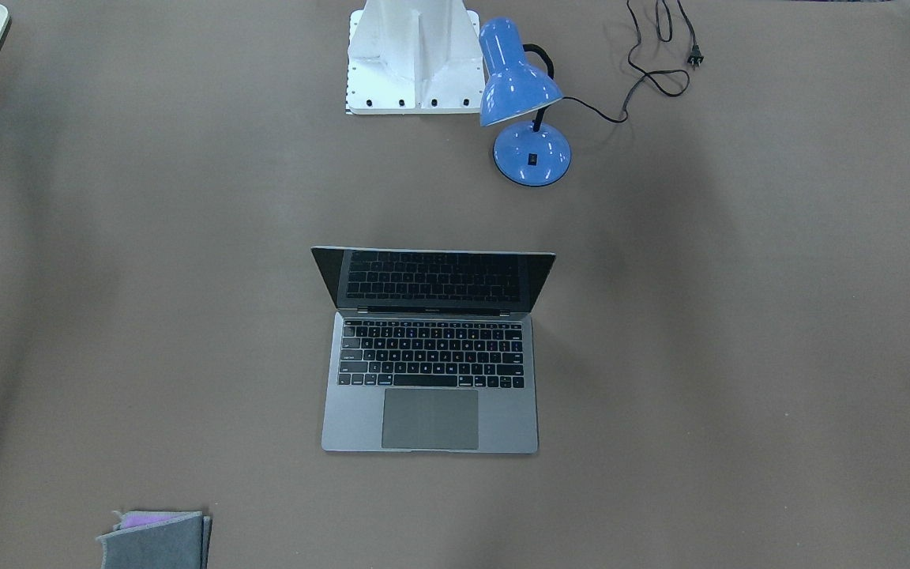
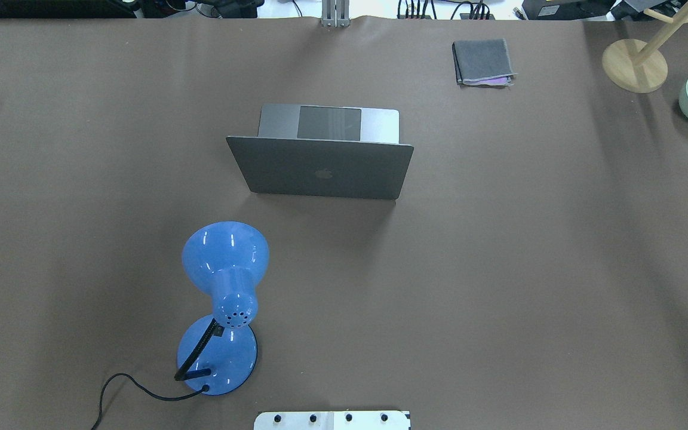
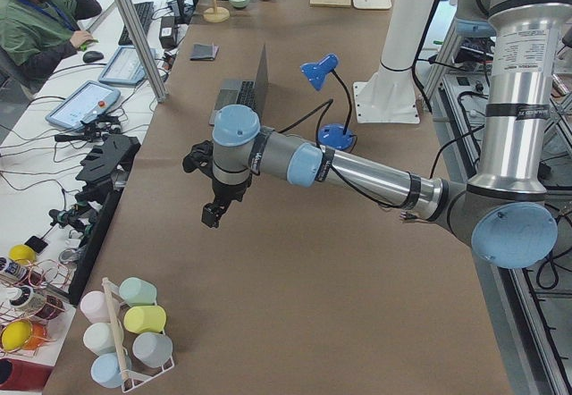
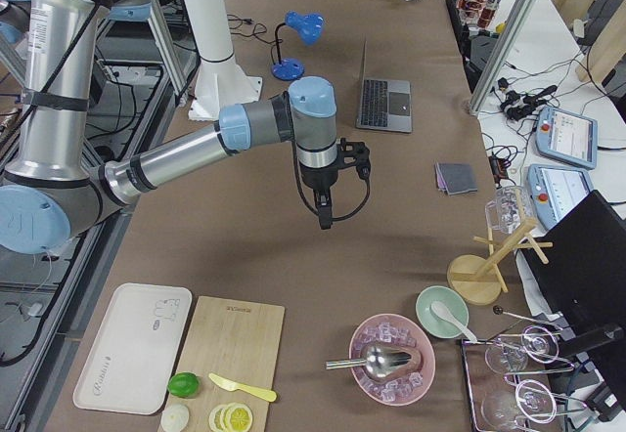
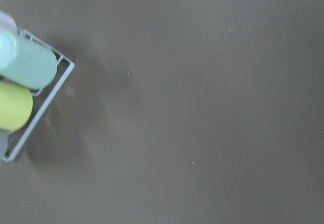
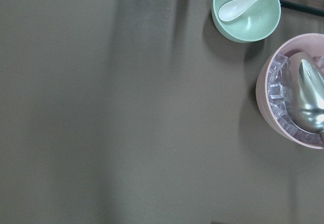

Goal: Close laptop

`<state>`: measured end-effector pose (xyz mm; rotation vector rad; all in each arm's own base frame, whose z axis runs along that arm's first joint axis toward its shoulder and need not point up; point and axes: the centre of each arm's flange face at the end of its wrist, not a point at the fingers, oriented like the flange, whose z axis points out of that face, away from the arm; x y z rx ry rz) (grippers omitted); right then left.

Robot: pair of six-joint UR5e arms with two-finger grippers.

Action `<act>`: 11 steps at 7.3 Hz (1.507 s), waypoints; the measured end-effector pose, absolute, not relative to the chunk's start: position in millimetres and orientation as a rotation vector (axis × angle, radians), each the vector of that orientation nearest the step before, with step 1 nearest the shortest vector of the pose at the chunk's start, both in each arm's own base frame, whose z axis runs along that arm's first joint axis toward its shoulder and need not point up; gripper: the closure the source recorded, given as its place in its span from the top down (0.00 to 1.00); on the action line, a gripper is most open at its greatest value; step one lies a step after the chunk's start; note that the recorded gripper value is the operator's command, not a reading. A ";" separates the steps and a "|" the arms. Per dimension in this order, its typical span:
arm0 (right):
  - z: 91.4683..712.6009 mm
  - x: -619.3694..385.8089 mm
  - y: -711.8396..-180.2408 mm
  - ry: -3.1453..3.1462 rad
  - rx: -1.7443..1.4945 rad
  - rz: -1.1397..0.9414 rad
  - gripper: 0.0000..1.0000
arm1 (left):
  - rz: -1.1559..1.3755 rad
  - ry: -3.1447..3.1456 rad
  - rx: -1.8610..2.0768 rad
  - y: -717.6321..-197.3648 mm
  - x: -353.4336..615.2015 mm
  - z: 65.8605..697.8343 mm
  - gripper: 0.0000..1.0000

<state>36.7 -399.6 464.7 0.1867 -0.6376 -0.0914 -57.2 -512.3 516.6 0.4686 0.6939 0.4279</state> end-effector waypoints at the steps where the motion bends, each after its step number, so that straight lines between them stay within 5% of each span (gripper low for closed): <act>1: 462.4 37.0 -400.8 -0.637 0.199 -0.080 1.00 | 0.430 0.687 0.529 -520.9 -56.9 524.0 0.99; 11: 434.0 14.0 -407.1 -0.817 0.281 -0.051 1.00 | 0.395 0.883 0.647 -544.6 -1.2 474.3 0.99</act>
